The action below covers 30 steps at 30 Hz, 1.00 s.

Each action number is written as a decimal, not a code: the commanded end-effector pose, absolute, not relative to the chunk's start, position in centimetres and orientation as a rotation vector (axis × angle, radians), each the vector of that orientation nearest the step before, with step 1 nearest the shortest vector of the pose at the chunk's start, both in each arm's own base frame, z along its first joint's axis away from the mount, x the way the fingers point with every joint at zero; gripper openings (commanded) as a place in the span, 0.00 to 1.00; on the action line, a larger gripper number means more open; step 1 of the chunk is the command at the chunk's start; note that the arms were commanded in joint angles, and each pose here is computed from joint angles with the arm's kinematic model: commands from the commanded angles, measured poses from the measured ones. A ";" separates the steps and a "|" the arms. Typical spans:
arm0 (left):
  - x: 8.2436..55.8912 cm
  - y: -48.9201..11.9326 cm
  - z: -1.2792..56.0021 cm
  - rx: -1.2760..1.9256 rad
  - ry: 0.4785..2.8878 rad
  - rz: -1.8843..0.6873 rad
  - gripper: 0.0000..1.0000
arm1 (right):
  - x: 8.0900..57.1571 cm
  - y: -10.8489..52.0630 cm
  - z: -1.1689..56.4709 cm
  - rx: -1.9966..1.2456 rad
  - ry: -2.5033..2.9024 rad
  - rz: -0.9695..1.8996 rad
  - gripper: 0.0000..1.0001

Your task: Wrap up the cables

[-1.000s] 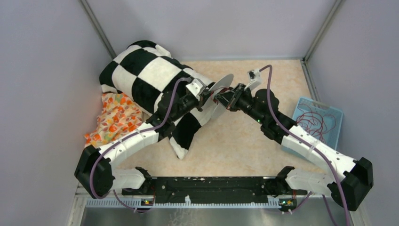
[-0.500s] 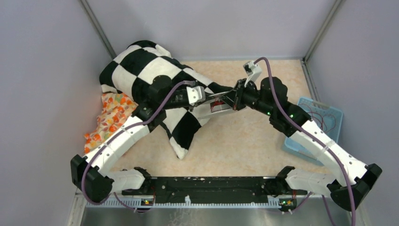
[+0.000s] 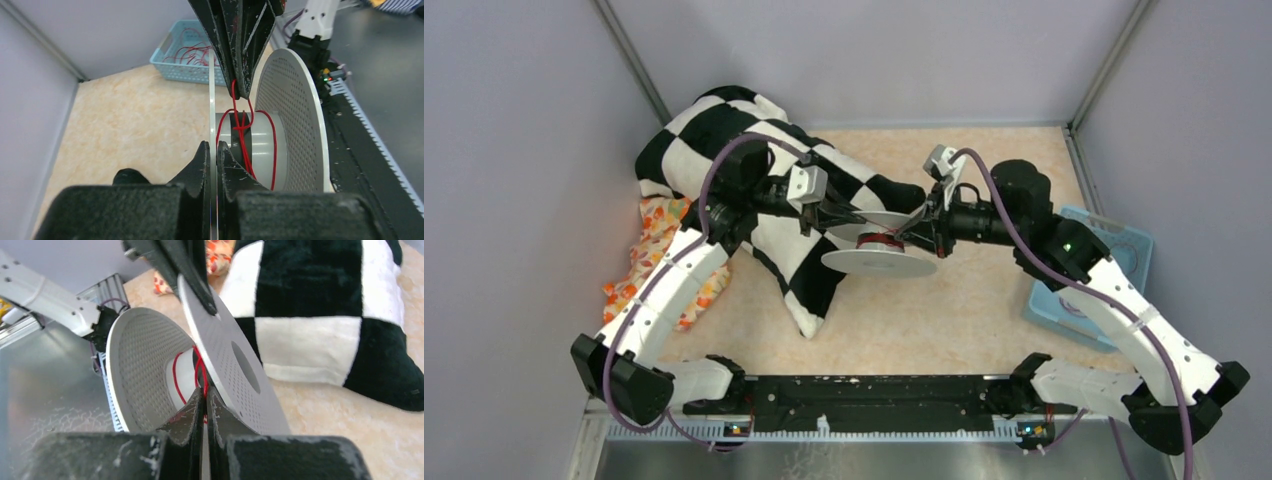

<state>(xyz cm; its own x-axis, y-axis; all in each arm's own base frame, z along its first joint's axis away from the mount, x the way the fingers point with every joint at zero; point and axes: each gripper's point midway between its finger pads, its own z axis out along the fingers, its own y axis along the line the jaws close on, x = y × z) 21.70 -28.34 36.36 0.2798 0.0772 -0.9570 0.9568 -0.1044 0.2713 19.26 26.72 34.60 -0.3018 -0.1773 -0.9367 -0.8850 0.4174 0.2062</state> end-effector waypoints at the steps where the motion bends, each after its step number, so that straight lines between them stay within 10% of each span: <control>1: 19.0 -27.5 40.3 1.511 0.841 -1.225 0.00 | 16.7 26.4 36.2 -1.063 1.535 1.008 0.00; 30: 25.5 -30.3 34.3 0.864 1.947 -2.176 0.00 | 12.4 27.6 33.0 -1.197 1.330 1.254 0.00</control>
<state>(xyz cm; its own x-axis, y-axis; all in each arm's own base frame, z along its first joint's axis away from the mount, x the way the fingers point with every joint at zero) 24.11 -29.81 35.17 -0.6890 0.3087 -0.6557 0.5992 -0.2663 -0.7550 15.19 27.38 32.21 -0.1453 -0.1290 -0.9809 -0.9822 0.1385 0.1272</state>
